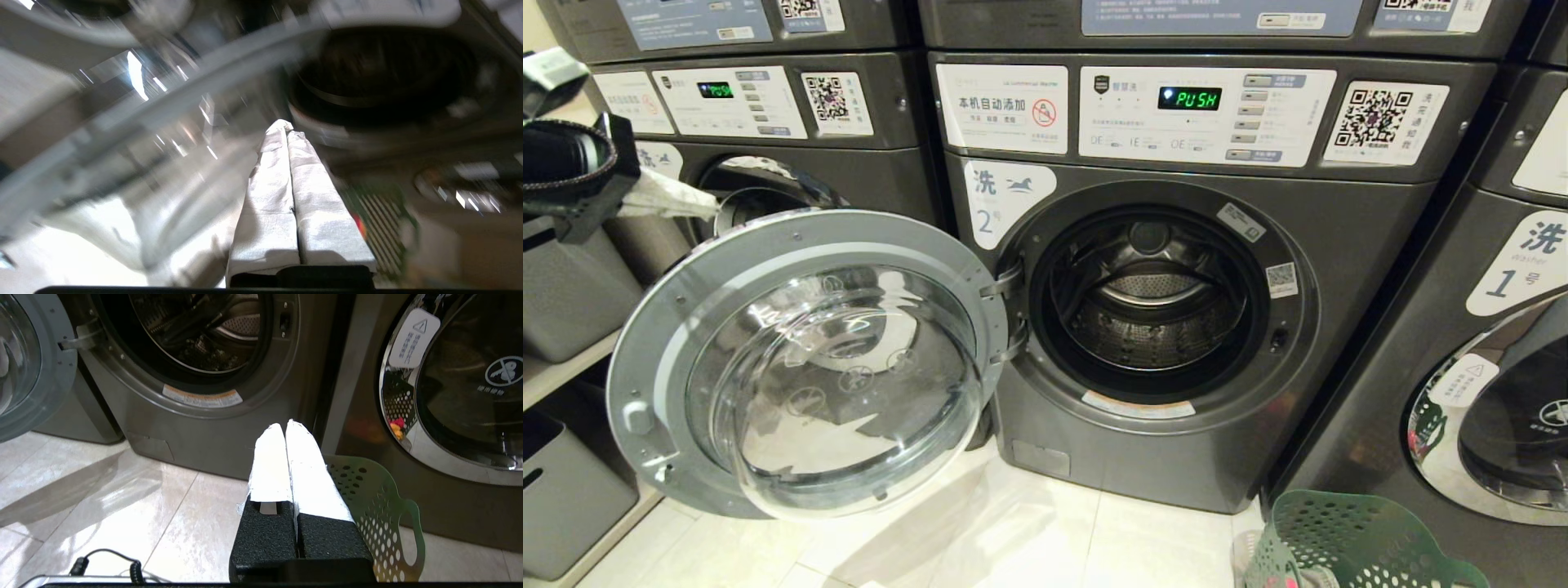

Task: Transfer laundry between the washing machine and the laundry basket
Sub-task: Close the washing machine door with the left hand

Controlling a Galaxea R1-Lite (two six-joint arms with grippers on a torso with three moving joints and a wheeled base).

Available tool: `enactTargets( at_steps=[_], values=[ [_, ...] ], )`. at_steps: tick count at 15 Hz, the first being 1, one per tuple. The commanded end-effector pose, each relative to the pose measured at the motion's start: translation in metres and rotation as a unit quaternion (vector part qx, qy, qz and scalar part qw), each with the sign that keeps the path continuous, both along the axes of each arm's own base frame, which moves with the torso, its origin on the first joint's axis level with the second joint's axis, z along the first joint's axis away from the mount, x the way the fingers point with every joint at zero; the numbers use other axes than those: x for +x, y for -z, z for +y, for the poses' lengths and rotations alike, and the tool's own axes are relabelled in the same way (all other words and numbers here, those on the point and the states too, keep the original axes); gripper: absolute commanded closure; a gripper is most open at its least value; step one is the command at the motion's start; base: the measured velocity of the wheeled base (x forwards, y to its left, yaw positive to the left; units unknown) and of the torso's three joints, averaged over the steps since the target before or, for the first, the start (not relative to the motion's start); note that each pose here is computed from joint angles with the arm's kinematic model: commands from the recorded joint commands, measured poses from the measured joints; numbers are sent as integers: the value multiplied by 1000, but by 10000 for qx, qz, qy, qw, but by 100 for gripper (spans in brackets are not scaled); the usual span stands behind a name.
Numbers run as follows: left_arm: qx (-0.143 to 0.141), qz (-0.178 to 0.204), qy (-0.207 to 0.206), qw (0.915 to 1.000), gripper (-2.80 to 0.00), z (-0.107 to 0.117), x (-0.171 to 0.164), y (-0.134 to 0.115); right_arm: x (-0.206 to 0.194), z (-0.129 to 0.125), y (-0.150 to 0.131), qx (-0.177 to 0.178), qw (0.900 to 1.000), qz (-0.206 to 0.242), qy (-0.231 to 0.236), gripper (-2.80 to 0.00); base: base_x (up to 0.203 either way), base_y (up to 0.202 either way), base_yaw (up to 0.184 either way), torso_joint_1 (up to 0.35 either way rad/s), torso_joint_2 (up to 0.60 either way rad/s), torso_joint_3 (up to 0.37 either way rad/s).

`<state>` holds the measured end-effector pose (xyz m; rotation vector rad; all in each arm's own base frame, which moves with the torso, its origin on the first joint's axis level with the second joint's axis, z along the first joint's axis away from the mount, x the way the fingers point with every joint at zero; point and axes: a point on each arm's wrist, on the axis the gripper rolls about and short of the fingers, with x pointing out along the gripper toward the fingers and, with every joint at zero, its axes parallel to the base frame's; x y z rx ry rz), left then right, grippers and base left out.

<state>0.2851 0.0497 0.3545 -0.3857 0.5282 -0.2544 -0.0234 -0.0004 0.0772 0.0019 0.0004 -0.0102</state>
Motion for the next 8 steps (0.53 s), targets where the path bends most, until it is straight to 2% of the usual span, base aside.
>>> enactTargets(
  at_steps=[1,2,4,6,8],
  values=[
    [591,-1278,-957,9854,0,35,55,3,1,0,1,3,10000,-33,3,0,0,0,0,0,0,0],
    [791,-1588,-1399,9741,0,50,78,14,1,0,1,-2,10000,-32,3,0,0,0,0,0,0,0],
    [987,-1770,-1915,9603,0,70,115,44,1,0,1,3,10000,-33,3,0,0,0,0,0,0,0],
    [1119,-1914,-2127,9516,0,83,143,72,1,0,1,14,10000,-40,10,0,0,0,0,0,0,0],
    [1251,-2071,-2134,9465,0,88,159,90,1,0,1,14,10000,-40,4,0,0,0,0,0,0,0]
  ],
)
